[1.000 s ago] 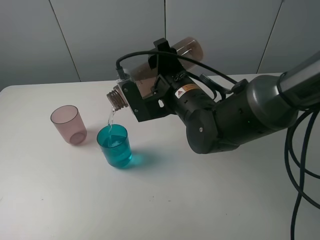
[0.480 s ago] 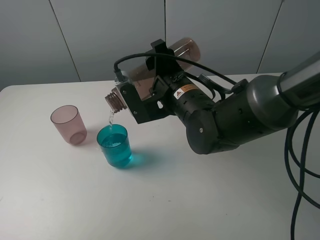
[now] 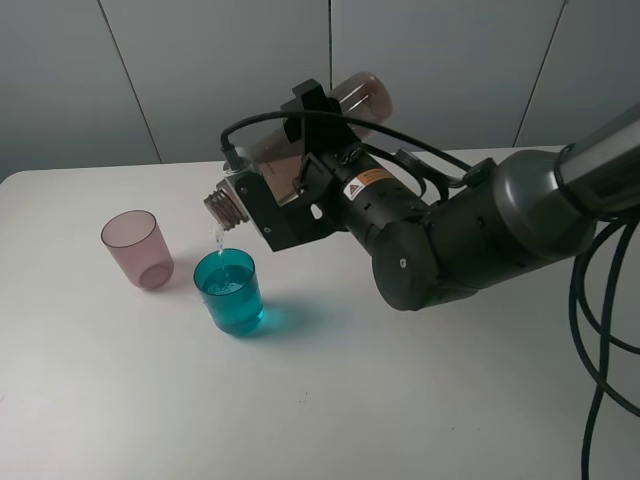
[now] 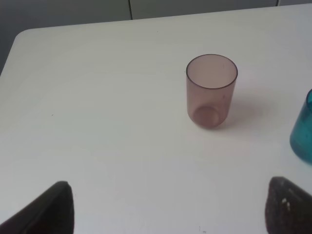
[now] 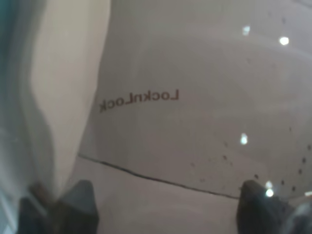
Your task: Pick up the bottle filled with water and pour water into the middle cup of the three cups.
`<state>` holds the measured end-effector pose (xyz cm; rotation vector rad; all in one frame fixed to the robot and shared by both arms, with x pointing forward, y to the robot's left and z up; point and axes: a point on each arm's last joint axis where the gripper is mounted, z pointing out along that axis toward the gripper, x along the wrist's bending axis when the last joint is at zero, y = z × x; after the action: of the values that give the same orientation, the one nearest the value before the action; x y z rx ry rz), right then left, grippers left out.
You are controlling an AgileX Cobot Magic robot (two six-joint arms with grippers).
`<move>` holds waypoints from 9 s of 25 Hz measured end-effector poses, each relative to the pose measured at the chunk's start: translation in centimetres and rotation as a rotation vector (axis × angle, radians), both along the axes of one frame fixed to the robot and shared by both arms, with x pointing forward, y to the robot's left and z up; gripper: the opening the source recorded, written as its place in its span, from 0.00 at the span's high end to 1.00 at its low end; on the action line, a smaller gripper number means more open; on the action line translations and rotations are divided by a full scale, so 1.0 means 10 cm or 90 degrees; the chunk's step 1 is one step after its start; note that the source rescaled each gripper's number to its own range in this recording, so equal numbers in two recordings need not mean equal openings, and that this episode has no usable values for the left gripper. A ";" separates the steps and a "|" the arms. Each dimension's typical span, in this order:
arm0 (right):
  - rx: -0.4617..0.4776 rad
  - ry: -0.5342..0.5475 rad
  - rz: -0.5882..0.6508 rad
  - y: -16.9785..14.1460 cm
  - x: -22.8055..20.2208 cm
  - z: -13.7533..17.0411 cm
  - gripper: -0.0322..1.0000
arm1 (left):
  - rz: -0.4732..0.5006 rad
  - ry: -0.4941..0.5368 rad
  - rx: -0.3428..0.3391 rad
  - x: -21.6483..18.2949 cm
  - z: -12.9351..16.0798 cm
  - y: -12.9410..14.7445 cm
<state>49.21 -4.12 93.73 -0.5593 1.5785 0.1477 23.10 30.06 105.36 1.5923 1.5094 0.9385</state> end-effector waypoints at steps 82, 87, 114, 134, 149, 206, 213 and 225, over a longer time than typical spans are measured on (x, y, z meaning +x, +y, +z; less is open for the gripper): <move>0.489 0.304 -0.049 -0.43 -0.21 0.47 0.92 | 0.008 0.000 0.011 0.00 0.00 0.02; 0.767 0.381 -0.102 -0.84 -0.18 0.61 0.92 | 0.008 0.000 0.010 0.00 0.00 0.02; 0.983 0.513 -0.274 -1.49 0.84 -0.30 0.92 | 0.009 0.000 0.009 0.00 0.00 0.02; 1.036 0.467 -0.268 -1.50 0.98 -0.88 0.92 | 0.009 0.000 0.009 0.00 0.00 0.02; 1.013 0.494 -0.264 -1.47 0.96 -0.91 0.85 | 0.009 0.000 0.009 0.00 0.00 0.02; 0.977 0.596 -0.396 -2.56 -2.61 1.15 0.11 | 0.008 0.000 0.011 0.00 0.00 0.02; 0.984 0.593 -0.397 -2.57 -2.62 1.15 0.11 | 0.008 0.000 0.011 0.00 0.00 0.02; 1.078 0.477 -0.508 -2.57 -2.61 1.15 0.11 | 0.008 0.000 0.011 0.00 0.00 0.02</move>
<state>23.09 -29.83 105.21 1.5568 1.6167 1.0081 23.10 30.23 105.36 1.5964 1.5161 0.9603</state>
